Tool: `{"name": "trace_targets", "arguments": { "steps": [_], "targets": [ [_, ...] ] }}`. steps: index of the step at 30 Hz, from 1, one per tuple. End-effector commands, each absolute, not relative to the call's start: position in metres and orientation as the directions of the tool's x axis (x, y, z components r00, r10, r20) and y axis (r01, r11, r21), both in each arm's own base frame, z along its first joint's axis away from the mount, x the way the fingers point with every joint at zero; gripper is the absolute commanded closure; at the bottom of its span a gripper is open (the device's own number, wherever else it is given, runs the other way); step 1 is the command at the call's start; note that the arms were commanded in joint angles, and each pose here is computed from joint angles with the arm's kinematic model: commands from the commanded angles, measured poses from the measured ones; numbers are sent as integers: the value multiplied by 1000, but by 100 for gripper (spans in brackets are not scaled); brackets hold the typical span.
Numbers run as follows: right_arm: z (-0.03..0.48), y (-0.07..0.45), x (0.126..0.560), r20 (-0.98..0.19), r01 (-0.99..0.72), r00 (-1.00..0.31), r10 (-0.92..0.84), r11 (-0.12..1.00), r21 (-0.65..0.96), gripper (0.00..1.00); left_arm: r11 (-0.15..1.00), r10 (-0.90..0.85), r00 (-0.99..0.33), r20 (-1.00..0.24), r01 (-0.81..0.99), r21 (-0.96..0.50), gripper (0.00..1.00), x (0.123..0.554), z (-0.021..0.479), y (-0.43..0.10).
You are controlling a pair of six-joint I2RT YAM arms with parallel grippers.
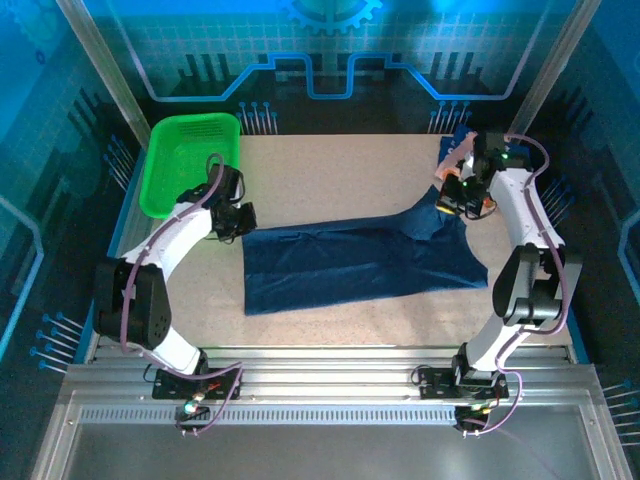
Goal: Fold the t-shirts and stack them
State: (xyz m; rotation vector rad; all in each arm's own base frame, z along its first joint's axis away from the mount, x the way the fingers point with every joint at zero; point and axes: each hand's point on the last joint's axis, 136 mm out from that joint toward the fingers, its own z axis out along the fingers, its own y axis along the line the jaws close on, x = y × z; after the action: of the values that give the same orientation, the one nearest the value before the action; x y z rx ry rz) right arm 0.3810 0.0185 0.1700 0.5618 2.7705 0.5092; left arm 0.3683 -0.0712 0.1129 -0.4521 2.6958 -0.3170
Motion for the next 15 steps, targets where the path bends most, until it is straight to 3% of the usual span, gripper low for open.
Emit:
{"name": "trace_targets", "arguments": {
  "steps": [1,15],
  "targets": [
    [181,15,363,-160,371,-867,472,826,424,100,922,-353,-879,-320,-268,-281,100,357,113,-67],
    [181,20,311,-61,436,-856,514,779,450,100,900,-394,-887,-240,-319,-297,100,320,97,-67]
  ]
}}
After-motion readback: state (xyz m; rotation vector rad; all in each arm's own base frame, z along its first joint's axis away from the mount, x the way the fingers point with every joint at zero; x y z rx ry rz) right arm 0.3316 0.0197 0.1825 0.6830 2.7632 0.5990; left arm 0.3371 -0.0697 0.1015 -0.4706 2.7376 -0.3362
